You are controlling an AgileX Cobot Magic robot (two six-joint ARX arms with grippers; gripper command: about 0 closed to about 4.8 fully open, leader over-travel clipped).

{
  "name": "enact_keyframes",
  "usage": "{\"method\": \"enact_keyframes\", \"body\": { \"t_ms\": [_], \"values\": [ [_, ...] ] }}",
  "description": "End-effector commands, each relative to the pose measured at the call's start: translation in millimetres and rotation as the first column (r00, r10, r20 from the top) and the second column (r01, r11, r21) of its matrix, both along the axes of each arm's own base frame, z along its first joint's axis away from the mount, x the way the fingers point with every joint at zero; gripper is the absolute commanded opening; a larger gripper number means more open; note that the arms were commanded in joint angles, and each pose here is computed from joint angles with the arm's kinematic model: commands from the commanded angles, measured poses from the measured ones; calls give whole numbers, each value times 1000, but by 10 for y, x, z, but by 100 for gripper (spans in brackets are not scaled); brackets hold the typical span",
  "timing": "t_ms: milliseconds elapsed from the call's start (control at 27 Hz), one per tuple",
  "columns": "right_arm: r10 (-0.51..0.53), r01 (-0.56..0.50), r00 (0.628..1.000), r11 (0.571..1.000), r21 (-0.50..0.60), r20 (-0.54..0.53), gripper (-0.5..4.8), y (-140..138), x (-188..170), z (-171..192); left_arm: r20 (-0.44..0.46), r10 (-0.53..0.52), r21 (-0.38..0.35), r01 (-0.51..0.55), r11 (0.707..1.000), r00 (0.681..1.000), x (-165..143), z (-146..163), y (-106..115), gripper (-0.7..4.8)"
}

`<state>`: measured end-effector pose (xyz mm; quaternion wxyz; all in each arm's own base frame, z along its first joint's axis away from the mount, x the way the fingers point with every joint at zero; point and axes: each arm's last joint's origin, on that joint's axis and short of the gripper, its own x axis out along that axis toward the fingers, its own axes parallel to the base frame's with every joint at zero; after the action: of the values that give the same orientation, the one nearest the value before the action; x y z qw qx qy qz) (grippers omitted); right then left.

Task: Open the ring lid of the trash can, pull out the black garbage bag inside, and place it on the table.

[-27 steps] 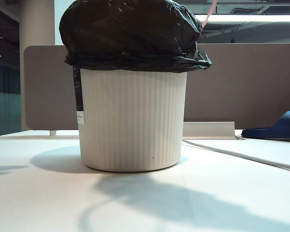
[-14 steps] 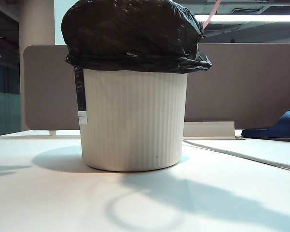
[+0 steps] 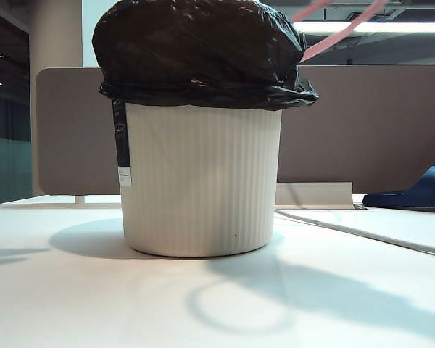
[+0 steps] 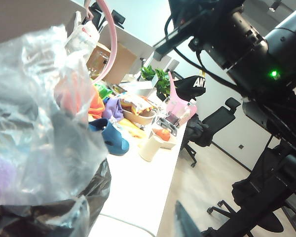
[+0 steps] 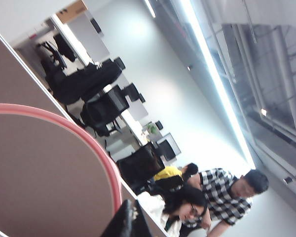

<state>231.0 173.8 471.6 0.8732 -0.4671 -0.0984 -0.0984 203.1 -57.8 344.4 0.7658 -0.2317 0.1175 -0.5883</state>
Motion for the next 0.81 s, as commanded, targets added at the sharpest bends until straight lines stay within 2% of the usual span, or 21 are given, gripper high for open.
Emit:
{"method": "enact_keyframes", "body": {
  "t_ms": [37,222,370,444,518,592,629,666,703,814],
  "values": [
    [3,-4,1000,1000,31,23,-1,-19,-36,53,15,4,12,-5,1000,1000,-3,-3,0,220],
    [50,-49,999,992,118,-4,-1,1,-78,31,31,11,33,-12,999,999,2,-31,-1,220],
    [130,-113,986,980,164,-103,-1,-5,-170,-39,34,59,26,-60,998,998,14,-28,4,221],
    [169,-137,970,974,181,-174,-1,14,-268,-91,35,76,24,-77,997,996,17,-25,17,225],
    [208,-148,949,957,248,-237,-1,-66,-361,-122,32,106,22,-107,994,994,28,-25,56,225],
    [311,-194,908,906,377,-281,-1,-143,-496,-137,33,118,25,-119,993,992,26,-26,65,245],
    [407,-233,865,844,484,-294,-1,-216,-595,-129,43,143,26,-144,989,989,27,-19,114,253],
    [447,-248,844,815,524,-297,-1,-244,-633,-124,46,158,29,-160,987,986,21,-16,146,253],
    [523,-277,799,757,592,-296,-1,-321,-736,-100,43,172,30,-173,984,984,9,-10,175,253],
    [595,-285,753,681,674,-282,-1,-457,-897,-58,38,206,43,-208,977,978,-10,-17,253,257]
  ]
}}
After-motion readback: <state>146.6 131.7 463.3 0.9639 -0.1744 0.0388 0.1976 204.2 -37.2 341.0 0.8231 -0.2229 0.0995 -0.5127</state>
